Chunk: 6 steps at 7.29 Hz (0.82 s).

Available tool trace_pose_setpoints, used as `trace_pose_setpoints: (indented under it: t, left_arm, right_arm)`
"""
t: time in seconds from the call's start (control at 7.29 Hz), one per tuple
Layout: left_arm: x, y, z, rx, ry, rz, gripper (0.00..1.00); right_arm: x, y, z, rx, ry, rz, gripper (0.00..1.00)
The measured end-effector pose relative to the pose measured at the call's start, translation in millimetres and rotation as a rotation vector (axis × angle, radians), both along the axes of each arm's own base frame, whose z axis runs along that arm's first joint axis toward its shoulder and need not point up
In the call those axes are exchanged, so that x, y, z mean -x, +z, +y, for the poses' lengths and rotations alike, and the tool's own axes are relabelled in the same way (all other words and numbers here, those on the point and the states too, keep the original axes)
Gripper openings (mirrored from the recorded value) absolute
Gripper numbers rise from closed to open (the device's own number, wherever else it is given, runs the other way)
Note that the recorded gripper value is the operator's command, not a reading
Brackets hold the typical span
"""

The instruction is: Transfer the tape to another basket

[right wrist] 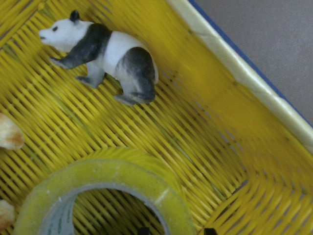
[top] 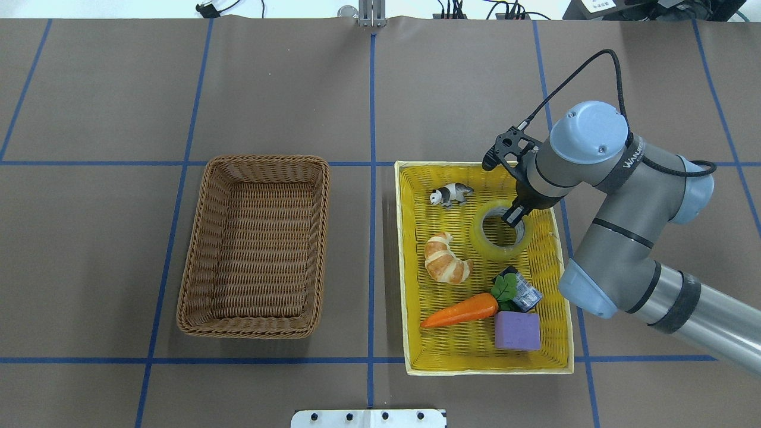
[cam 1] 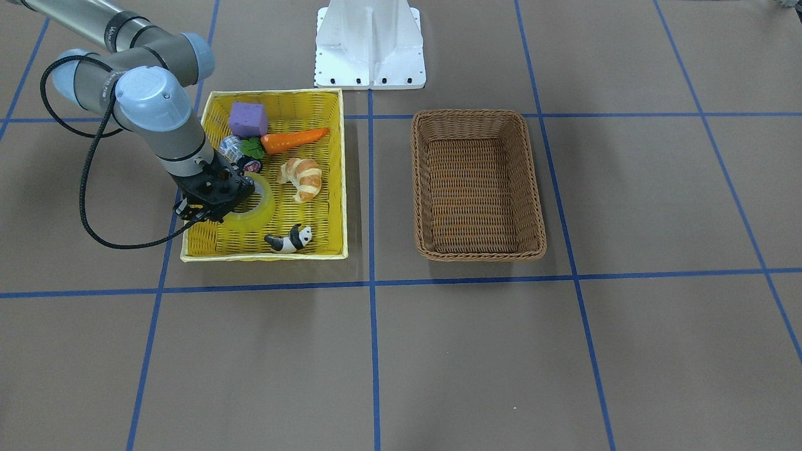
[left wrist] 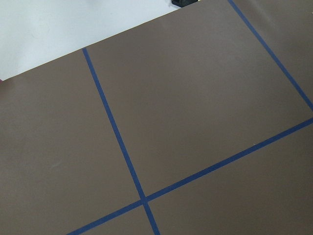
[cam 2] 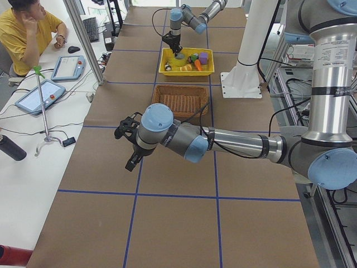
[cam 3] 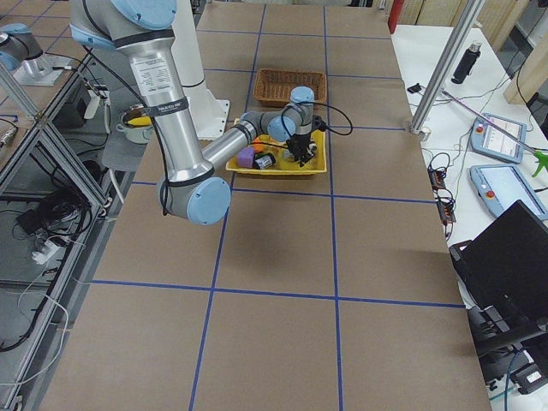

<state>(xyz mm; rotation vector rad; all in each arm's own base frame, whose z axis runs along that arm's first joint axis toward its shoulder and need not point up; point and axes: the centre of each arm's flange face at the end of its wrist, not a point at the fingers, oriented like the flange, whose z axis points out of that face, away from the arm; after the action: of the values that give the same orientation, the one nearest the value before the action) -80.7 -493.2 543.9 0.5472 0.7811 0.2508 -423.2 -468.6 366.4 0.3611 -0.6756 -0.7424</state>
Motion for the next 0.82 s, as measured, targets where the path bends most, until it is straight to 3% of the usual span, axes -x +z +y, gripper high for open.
trace_pose_setpoints:
  t: [0.55, 0.82]
  left_arm:
    - [0, -2, 0, -0.013, 0.002, 0.002, 0.99]
    - [-4, -12, 3, -0.073, 0.034, 0.051, 0.99]
  right_arm:
    - [-101, -58, -58, -0.129, 0.130, -0.074, 0.00]
    - [-137, -91, -74, -0.114, 0.247, -0.163, 0.00]
